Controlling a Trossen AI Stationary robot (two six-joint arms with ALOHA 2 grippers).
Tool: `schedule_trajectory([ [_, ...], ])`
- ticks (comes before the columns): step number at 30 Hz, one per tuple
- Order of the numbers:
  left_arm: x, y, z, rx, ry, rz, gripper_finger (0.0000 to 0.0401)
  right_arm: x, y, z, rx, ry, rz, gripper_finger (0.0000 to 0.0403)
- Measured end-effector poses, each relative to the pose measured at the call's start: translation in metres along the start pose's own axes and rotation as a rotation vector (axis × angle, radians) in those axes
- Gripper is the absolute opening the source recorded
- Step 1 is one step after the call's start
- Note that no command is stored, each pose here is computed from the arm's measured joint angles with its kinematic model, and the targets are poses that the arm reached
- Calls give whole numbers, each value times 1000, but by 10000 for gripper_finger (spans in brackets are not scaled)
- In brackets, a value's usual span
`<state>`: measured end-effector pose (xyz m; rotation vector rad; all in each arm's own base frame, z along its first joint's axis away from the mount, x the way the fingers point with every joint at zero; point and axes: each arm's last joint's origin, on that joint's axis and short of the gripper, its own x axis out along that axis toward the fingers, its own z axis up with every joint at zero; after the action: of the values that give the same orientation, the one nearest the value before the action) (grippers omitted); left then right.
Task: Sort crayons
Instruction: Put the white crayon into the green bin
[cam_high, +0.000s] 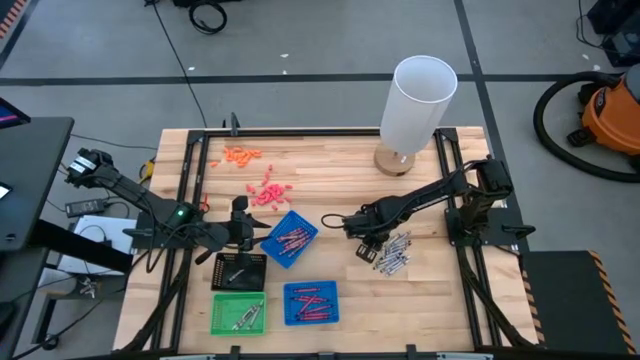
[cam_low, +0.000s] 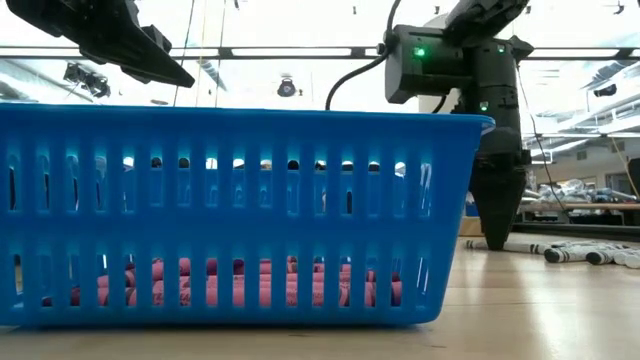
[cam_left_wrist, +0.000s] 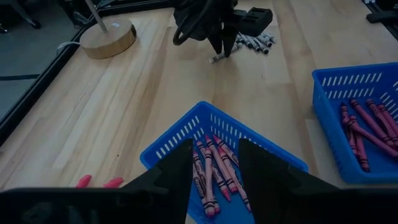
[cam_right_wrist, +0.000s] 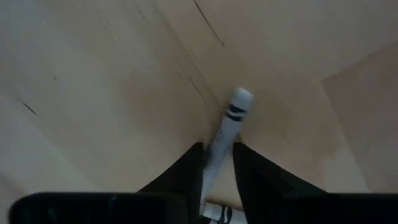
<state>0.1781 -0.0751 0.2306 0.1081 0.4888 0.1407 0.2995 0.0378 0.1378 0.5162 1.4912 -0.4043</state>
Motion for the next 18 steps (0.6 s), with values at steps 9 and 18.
schedule_trajectory([
  [9, 0, 0, 0, 0, 0, 0, 137, 2, 2, -1, -60, -32, -17, 24],
  [18, 0, 0, 0, -6, 1, 0, 137, -25, 33, 17, -240, -228, 20, 35],
])
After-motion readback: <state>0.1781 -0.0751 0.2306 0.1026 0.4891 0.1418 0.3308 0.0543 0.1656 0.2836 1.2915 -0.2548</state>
